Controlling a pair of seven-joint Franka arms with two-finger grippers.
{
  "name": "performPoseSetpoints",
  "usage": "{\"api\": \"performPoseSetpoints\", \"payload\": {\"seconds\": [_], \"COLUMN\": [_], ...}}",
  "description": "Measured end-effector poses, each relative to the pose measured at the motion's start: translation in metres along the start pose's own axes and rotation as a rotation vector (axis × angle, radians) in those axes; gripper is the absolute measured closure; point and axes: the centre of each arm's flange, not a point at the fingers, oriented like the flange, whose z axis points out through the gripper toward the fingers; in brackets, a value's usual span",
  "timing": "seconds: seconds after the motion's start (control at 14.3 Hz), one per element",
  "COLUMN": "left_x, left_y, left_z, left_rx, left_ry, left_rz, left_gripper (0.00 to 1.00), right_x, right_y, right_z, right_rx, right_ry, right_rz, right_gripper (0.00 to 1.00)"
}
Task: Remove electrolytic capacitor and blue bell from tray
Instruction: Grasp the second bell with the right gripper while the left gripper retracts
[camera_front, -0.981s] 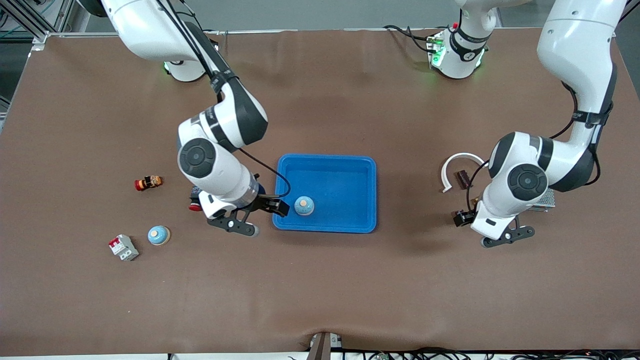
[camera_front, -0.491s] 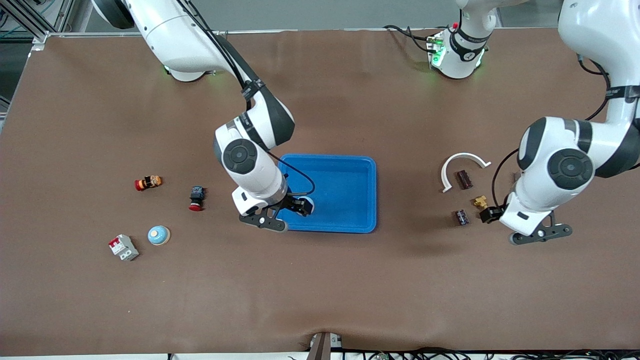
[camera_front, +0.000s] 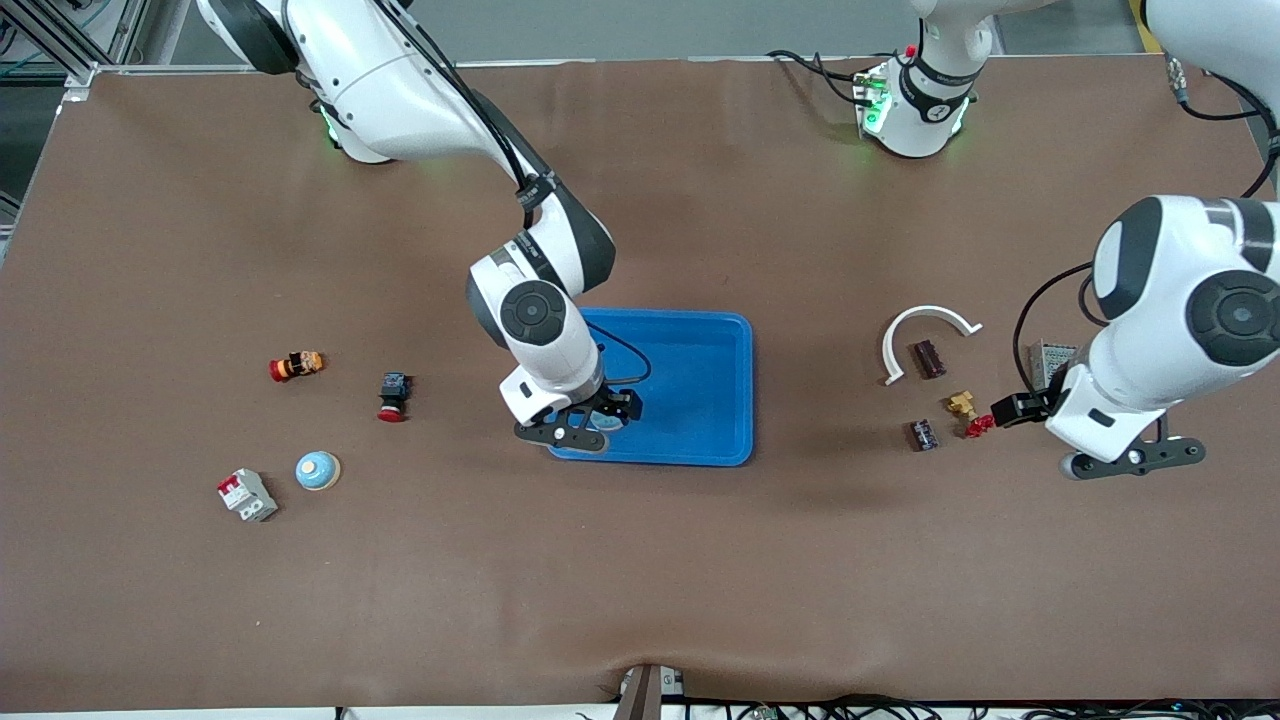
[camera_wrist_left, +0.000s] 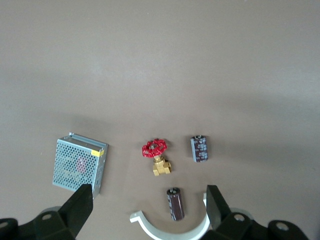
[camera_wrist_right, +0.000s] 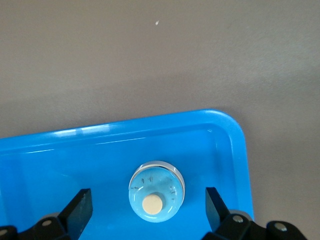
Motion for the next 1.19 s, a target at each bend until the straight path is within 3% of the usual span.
{"api": "performPoseSetpoints", "payload": {"seconds": [0.21, 0.49, 1.19], "left_x": [-0.001, -0.010, -0.070], "left_y": [-0.005, -0.010, -0.034], "left_z": [-0.025, -0.063, -0.160], "left_rx": [-0.016, -0.055, -0.045], "left_ry": [-0.026, -0.009, 0.002], "left_rz": [-0.007, 0.029, 0.103], "left_gripper": [0.00, 0.00, 0.00], "right_x": [-0.009, -0.016, -0.024], "right_y": [-0.004, -0.007, -0.009], "right_z": [0.018, 0.031, 0.052], "right_rx": [-0.013, -0.036, -0.051], "right_ry": [-0.004, 0.002, 0.017], "right_rz": [-0.018, -0.048, -0.080], "right_gripper": [0.00, 0.00, 0.00]}}
